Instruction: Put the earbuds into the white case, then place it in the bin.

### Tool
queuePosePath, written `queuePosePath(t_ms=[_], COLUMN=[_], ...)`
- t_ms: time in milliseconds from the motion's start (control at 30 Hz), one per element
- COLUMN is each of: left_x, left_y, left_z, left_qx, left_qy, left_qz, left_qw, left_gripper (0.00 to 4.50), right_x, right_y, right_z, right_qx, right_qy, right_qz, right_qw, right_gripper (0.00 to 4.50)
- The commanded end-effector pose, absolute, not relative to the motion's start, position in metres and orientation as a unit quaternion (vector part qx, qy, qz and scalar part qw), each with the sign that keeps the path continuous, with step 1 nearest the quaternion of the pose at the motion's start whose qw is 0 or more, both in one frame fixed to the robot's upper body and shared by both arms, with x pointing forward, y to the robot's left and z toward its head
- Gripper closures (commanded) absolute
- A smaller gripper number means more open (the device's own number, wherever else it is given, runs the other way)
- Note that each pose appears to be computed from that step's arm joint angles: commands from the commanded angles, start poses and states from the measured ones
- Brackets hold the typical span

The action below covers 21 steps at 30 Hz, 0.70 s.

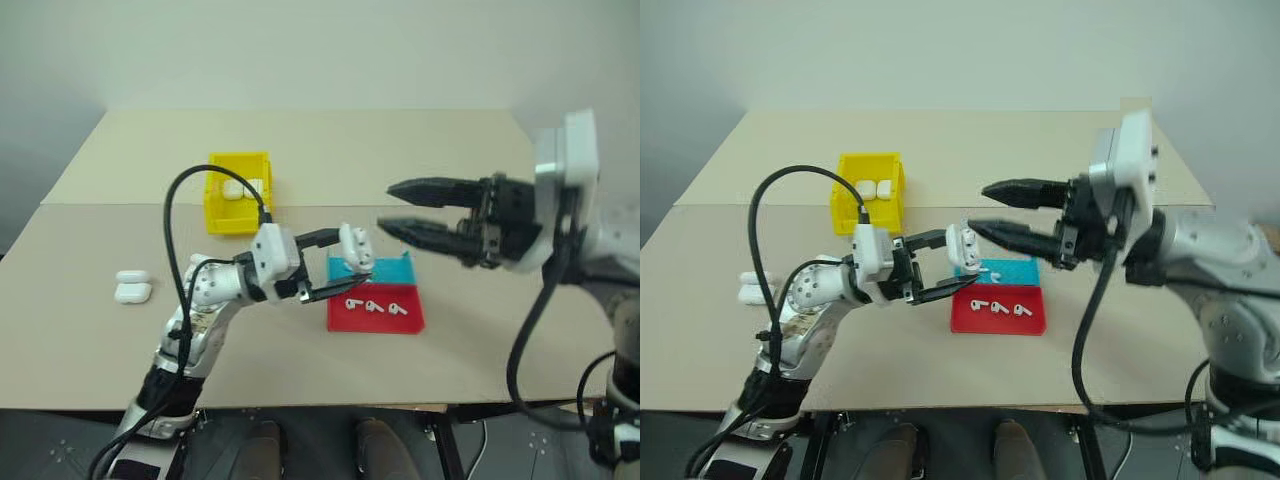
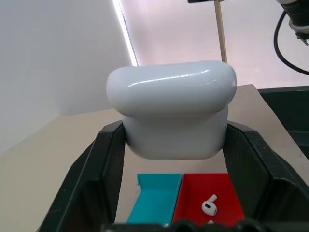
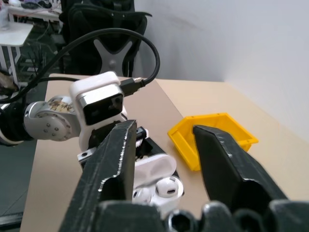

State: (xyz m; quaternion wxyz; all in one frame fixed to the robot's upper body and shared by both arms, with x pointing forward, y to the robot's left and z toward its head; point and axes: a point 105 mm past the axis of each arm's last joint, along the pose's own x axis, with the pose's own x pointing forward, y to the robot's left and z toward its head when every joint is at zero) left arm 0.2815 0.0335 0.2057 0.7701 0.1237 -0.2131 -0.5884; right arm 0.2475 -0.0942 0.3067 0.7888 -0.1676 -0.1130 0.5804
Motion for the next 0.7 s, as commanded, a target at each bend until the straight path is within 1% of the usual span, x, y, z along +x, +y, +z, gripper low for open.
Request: queuePosePath(t_ms=[33, 100, 133, 233, 367, 533, 700], left_x=[0.281, 0.283, 0.284, 0.286, 0.287, 0.287, 0.284], left_y=[0.025, 0.020, 0.018, 0.014, 0.011, 0.011, 0.017], left_z=[0.213, 0.215, 0.214, 0.211, 0.212, 0.210, 0.216], left_qx=[0.141, 0.139, 0.142, 0.154, 0.151, 0.156, 0.143], left_qy=[-0.240, -0.240, -0.237, -0.236, -0.239, -0.240, -0.253], left_qz=[-0.581, -0.576, -0.575, -0.570, -0.564, -0.558, -0.553], left_qw=[0.765, 0.769, 0.770, 0.772, 0.776, 0.779, 0.780], left_gripper=[1.74, 1.74, 1.74, 1.74, 1.74, 1.74, 1.74], right_x=[0.247, 0.249, 0.251, 0.256, 0.262, 0.266, 0.271], right_y=[-0.082, -0.079, -0.077, -0.074, -0.069, -0.070, -0.078], right_z=[0.299, 0.297, 0.295, 0.289, 0.283, 0.272, 0.267], right_qx=[-0.222, -0.241, -0.257, -0.291, -0.309, -0.373, -0.397], right_qy=[-0.083, -0.073, -0.069, -0.059, -0.048, -0.049, -0.039], right_qz=[0.601, 0.604, 0.603, 0.605, 0.608, 0.597, 0.584], right_qw=[0.764, 0.756, 0.752, 0.739, 0.729, 0.708, 0.707], right_gripper=[3.59, 4.33, 4.47, 4.47, 4.47, 4.47, 4.47])
